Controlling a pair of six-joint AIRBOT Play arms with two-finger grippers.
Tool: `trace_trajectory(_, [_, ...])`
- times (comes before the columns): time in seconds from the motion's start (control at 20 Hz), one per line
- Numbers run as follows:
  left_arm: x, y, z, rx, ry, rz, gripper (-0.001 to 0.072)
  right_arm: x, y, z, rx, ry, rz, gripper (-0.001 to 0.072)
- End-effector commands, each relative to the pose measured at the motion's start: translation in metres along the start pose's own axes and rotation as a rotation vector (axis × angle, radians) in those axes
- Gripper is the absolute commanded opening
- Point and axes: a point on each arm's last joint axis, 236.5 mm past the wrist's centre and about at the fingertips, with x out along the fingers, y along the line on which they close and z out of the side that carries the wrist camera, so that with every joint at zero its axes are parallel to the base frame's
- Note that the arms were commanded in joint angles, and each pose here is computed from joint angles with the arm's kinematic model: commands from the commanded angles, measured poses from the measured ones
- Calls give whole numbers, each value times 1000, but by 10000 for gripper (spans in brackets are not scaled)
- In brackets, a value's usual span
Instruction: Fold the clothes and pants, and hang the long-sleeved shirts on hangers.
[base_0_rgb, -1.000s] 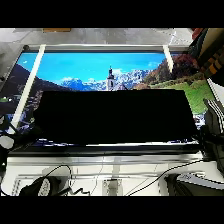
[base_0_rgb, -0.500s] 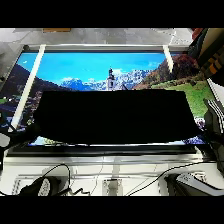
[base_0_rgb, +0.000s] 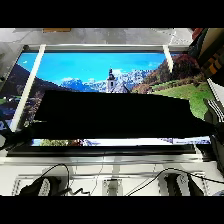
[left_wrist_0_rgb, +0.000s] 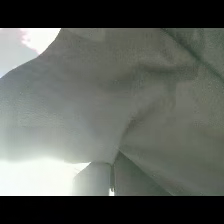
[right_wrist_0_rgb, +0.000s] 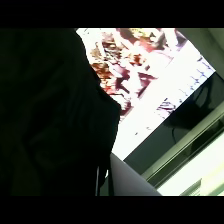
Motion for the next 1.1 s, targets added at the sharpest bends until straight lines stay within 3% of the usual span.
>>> trace_trajectory(0.0, [-11, 5, 18, 25, -73, 23, 7, -12, 5, 3, 27, -45, 1, 17])
trace_trajectory(0.2, [-13, -2, 68, 34, -261, 0, 4, -13, 28, 11, 73, -74, 100, 17])
trace_trajectory(0.55, [51, -13, 102, 47, -47, 23, 4, 24, 55, 15, 93, -21, 153, 16])
trace_trajectory(0.8, [80, -63, 151, 158, 13, -9, 4, 64, 87, 23, 148, -30, 166, 17])
trace_trajectory(1.05, [104, -106, 178, 214, 3, -42, 4, 103, 111, 20, 83, 71, 152, 16])
